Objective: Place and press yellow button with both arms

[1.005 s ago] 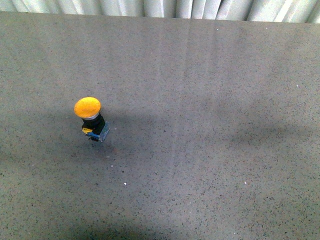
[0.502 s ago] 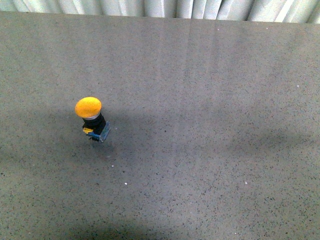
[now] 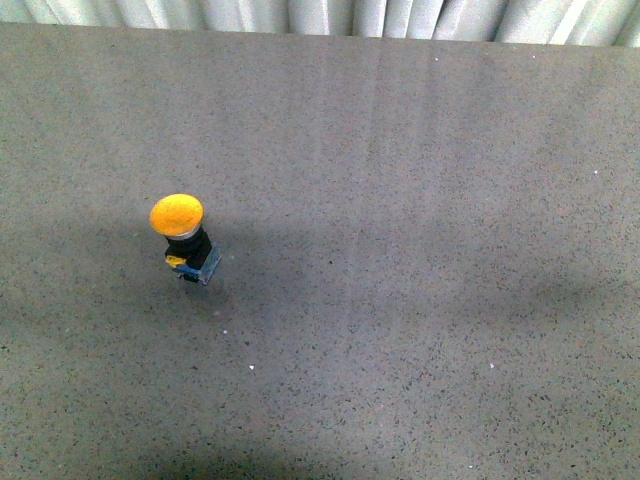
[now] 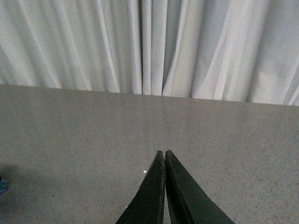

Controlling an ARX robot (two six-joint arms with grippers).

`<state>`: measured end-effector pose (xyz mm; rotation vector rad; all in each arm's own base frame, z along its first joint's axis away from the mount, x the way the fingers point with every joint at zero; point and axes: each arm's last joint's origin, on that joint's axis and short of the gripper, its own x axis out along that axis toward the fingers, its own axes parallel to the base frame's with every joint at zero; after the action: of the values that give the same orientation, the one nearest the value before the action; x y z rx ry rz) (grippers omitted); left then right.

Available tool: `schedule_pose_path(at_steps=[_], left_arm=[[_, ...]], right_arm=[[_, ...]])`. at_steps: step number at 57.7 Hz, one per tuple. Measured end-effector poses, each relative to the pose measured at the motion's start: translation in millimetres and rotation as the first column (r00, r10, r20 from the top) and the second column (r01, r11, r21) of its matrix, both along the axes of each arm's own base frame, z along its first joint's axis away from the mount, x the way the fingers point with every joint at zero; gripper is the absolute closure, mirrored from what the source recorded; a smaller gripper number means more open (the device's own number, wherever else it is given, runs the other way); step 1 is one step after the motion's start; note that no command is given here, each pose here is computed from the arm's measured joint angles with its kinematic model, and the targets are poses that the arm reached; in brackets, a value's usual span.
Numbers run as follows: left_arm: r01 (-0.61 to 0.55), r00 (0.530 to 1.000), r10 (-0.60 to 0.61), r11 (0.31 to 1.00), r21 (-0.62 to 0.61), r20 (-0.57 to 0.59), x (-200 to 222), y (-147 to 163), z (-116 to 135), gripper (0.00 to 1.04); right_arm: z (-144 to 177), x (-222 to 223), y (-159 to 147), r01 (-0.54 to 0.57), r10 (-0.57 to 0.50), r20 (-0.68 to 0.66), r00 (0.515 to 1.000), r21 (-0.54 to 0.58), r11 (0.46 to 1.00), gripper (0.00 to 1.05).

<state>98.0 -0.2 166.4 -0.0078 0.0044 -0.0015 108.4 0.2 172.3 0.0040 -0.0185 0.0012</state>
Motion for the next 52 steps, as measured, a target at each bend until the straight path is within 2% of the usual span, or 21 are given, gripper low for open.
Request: schedule_pose_path(at_steps=[4,17,20,47,50,52], left_arm=[[0.0,1.0,0.0,1.0,0.0,0.0,0.0,0.0,0.0,1.03],[0.0,1.0,0.0,1.0,0.0,0.0,0.0,0.0,0.0,1.03],[0.0,1.0,0.0,1.0,0.0,0.0,0.0,0.0,0.0,0.99],[0.0,1.0,0.0,1.0,0.0,0.0,0.0,0.0,0.0,0.2],[0.0,1.0,0.0,1.0,0.0,0.0,0.0,0.0,0.0,0.08],[0.0,1.0,0.0,1.0,0.002,0.0,0.0,0.0,0.0,0.09]], right_arm=[[-4.6,-7.6,0.0,-0.001,0.001,-0.034,0.999,0.0,1.0,1.03],[-2.8,-11.4,-0.1,0.001,-0.001,-0.005,1.0,0.0,1.0,1.03],[-2.8,-11.4,-0.1,0.001,-0.001,-0.005,1.0,-0.001,1.0,1.02],[-2.7,-11.4,0.0,0.001,-0.001,-0.004,1.0,-0.001,1.0,0.23],[-2.7,-11.4,-0.1,0.001,-0.001,-0.004,1.0,-0.001,1.0,0.13],[-2.7,-11.4,-0.1,0.001,-0.001,-0.004,1.0,0.0,1.0,0.08]])
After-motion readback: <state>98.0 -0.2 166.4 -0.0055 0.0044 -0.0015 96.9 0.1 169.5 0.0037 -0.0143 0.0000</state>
